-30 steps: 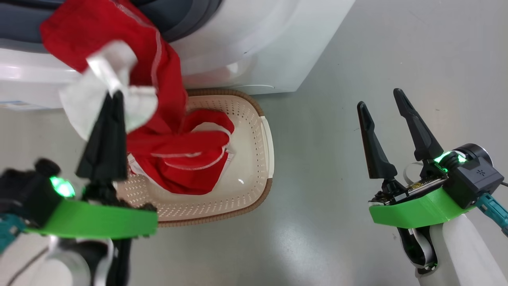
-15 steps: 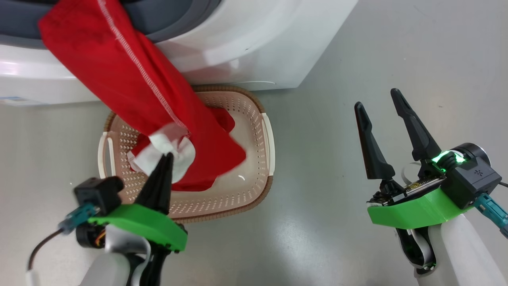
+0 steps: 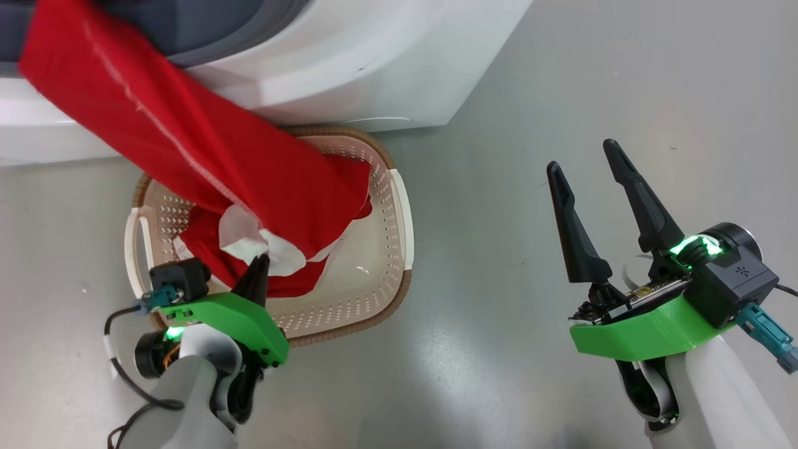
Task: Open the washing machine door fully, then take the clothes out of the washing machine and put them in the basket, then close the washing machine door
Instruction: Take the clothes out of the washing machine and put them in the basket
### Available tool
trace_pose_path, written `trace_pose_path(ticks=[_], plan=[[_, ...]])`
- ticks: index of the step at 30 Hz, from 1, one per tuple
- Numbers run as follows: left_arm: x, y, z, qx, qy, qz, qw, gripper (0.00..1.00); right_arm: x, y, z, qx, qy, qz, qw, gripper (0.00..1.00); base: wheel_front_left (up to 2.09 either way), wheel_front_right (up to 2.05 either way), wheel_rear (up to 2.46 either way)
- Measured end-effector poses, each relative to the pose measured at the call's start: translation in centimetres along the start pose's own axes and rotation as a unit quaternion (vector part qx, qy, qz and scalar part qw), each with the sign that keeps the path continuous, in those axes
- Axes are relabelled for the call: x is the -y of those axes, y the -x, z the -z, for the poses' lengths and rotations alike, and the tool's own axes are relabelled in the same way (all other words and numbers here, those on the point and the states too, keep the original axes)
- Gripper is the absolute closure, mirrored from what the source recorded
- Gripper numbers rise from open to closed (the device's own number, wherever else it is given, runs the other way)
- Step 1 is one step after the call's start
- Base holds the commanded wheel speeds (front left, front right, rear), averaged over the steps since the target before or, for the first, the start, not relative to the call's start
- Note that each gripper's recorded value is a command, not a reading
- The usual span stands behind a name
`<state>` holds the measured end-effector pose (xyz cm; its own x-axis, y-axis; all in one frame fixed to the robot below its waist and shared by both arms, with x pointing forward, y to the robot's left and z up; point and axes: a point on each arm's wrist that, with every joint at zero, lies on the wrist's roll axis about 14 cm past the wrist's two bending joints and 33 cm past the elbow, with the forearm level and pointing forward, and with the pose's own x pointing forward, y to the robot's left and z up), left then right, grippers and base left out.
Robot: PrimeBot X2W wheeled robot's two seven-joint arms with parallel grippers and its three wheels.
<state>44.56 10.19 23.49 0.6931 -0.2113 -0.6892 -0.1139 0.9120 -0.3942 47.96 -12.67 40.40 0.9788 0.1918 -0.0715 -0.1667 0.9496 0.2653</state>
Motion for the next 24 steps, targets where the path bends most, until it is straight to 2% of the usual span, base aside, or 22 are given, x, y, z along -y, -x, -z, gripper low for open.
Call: trace_pose_path(ticks=[7, 17, 18, 20, 22, 23, 24], plan=[[-0.9, -0.9, 2.9, -0.050, 0.000, -0.015, 0.999, 1.00, 0.3, -0.4, 0.1, 0.001, 0.002, 0.001, 1.000, 0.00, 0.00, 0.00, 0.00], [-2.0, -1.4, 3.9, -0.067, 0.014, -0.035, 0.997, 1.00, 0.4, -0.3, 0.7, -0.007, 0.001, 0.003, 1.000, 0.00, 0.00, 0.00, 0.00], [-2.0, -1.5, 3.9, -0.066, 0.016, -0.037, 0.997, 0.76, 0.5, -0.3, 0.8, -0.007, 0.001, 0.003, 1.000, 0.00, 0.00, 0.00, 0.00], [-2.1, -1.5, 4.1, -0.070, 0.019, -0.039, 0.997, 0.57, 0.5, -0.3, 0.9, -0.009, 0.001, 0.004, 1.000, 0.00, 0.00, 0.00, 0.00], [-2.0, -1.6, 4.1, -0.071, 0.021, -0.037, 0.997, 0.07, 0.5, -0.3, 1.0, -0.010, 0.001, 0.004, 1.000, 0.00, 0.00, 0.00, 0.00], [-2.0, -1.7, 4.1, -0.071, 0.021, -0.037, 0.997, 0.00, 0.5, -0.3, 1.0, -0.011, 0.001, 0.004, 1.000, 0.00, 0.00, 0.00, 0.00], [-1.8, -1.7, 4.0, -0.069, 0.019, -0.036, 0.997, 0.00, 0.5, -0.3, 1.0, -0.010, 0.001, 0.004, 1.000, 0.00, 0.00, 0.00, 0.00]])
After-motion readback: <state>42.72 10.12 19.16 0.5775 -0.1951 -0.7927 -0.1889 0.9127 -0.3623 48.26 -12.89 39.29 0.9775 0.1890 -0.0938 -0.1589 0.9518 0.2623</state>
